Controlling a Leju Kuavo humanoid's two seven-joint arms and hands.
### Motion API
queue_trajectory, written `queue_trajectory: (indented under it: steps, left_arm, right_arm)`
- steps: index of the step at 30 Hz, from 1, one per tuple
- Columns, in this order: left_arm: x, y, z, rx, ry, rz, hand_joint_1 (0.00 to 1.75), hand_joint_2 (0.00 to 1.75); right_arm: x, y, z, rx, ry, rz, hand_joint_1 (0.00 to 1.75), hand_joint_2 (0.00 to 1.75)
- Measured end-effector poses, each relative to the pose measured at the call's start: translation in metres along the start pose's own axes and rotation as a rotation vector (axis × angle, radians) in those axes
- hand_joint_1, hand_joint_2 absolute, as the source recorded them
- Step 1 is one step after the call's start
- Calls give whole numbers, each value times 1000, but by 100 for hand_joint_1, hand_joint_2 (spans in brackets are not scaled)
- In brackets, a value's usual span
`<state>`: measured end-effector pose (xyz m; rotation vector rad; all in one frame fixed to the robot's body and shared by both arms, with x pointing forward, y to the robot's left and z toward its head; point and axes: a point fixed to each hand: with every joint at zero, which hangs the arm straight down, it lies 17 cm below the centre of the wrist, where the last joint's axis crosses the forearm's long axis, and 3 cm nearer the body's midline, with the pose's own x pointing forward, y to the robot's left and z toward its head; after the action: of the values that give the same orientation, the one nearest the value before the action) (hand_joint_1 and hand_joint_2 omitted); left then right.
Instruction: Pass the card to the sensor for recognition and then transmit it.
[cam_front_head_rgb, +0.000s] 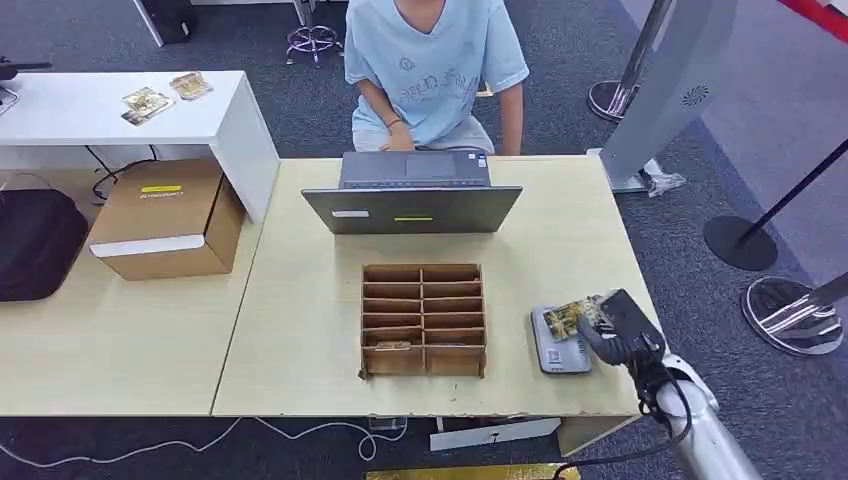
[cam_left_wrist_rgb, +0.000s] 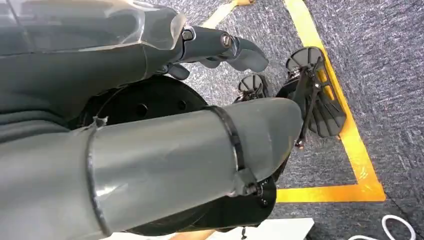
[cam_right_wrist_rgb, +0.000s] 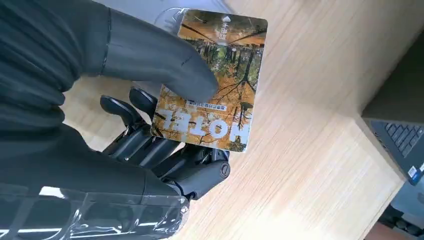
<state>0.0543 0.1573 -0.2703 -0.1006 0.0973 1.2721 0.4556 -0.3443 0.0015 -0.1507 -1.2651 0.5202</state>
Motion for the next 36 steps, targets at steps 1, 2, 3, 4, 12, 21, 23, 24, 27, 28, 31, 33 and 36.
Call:
queue_trajectory:
  steps: [1,2,3,4,12,21,23,24,27,28,31,33,36]
  left_arm:
    - [0,0,0,0,-1,0,0,0]
    - [1,0,0,0,-1,-1,0,0]
    - [2,0,0,1,-1,-1,0,0]
    - [2,1,0,1,-2,-2,0,0]
    - [4,0,0,-3,-1,-6,0,0]
    - [4,1,0,-1,0,-6,0,0]
    - [5,1,0,-1,-1,-6,0,0]
    - [5,1,0,-1,-1,-6,0,0]
    - [7,1,0,0,-3,-7,0,0]
    - [7,2,0,-1,-4,-7,0,0]
    - [7,1,0,-2,-4,-7,0,0]
    - [7,1,0,-2,-3,-8,0,0]
    - [8,1,0,-5,-3,-12,0,0]
  right_arm:
    - [-2,1,0,2,8,2,175,175]
    - [-4,1,0,3,15,4,175,175]
    - [-6,2,0,5,23,8,175,175]
    - [-8,2,0,4,34,19,175,175]
    - [-26,0,0,-25,102,109,175,175]
    - [-29,2,-1,-28,114,151,175,175]
    - [-29,2,-2,-31,116,157,175,175]
    - [-29,3,-2,-31,117,162,175,175]
    - [-29,3,-2,-31,119,167,175,175]
    - [-29,3,-2,-31,120,167,175,175]
    - [-29,3,-3,-31,118,166,175,175]
    - [-25,4,-3,-29,101,152,175,175]
    - [-18,6,-4,-29,63,115,175,175]
